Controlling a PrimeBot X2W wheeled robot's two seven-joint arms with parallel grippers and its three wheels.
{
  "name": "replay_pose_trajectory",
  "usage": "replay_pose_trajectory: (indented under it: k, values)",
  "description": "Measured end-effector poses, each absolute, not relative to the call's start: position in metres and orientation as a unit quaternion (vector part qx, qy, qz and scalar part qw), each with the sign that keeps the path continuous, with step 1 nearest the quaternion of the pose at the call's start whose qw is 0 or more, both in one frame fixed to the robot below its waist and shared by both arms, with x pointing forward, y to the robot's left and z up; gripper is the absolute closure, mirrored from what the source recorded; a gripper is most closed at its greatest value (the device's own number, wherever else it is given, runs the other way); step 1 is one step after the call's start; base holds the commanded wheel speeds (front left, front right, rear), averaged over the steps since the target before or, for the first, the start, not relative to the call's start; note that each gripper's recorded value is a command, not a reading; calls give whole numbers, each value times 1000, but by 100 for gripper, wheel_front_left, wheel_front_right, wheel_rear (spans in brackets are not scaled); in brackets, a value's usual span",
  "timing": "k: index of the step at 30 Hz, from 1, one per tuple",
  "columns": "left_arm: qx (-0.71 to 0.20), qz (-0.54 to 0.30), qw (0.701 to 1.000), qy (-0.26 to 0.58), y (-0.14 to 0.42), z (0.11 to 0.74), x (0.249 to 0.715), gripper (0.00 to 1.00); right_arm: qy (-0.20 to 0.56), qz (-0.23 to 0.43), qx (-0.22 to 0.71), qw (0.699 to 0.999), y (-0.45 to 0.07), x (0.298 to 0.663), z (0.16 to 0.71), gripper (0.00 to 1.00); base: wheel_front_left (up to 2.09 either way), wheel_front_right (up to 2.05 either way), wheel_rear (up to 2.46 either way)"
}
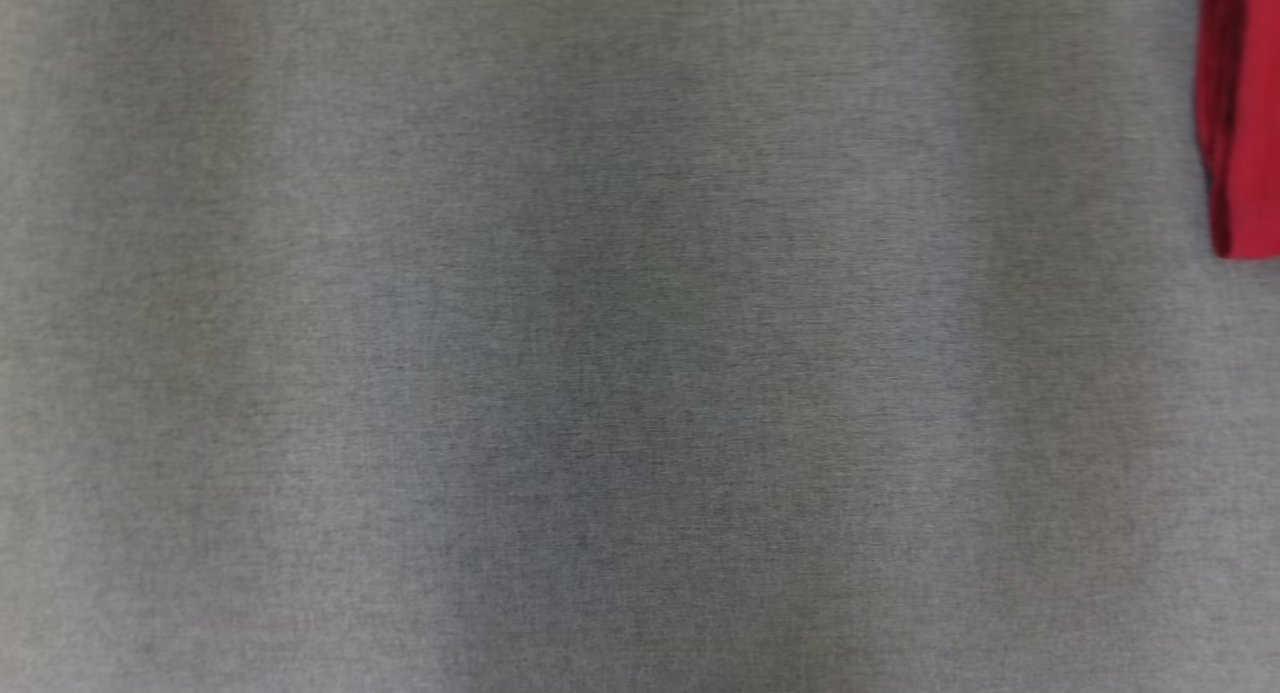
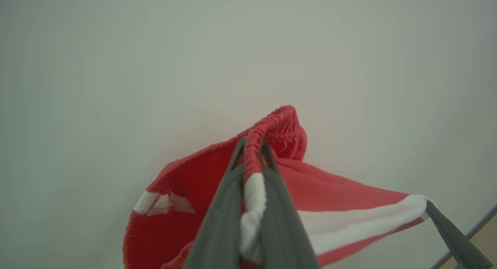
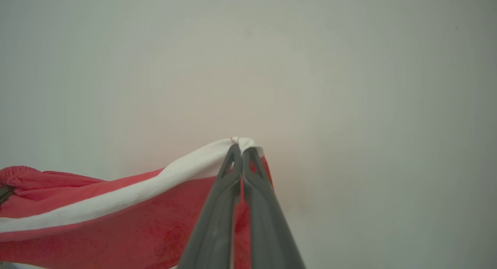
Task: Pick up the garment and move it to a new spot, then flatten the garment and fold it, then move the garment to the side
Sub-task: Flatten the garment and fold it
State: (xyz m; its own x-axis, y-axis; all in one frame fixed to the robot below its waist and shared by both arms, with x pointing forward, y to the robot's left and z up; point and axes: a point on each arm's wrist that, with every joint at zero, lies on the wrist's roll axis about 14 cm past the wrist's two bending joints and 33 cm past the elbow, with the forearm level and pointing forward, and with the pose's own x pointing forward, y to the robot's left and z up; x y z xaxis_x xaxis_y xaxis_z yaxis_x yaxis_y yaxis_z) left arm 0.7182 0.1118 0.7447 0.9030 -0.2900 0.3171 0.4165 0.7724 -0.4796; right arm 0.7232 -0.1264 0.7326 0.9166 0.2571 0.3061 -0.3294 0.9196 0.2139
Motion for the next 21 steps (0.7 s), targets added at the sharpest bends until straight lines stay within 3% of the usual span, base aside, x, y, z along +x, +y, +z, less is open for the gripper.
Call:
replay_pose_trajectory:
  k: [2, 10, 21]
  values:
    - [-288, -165, 941, -68, 121, 690, 723, 100, -106, 168, 130, 971, -112, 725, 691, 100, 0, 0, 0]
    - [-321, -132, 938, 10, 131, 589, 692, 100, -46, 205, 167, 963, -95, 683, 608, 100, 0, 0, 0]
    - [-395, -108, 910, 67, 136, 493, 567, 100, 55, 200, 228, 951, -118, 552, 507, 100, 0, 0, 0]
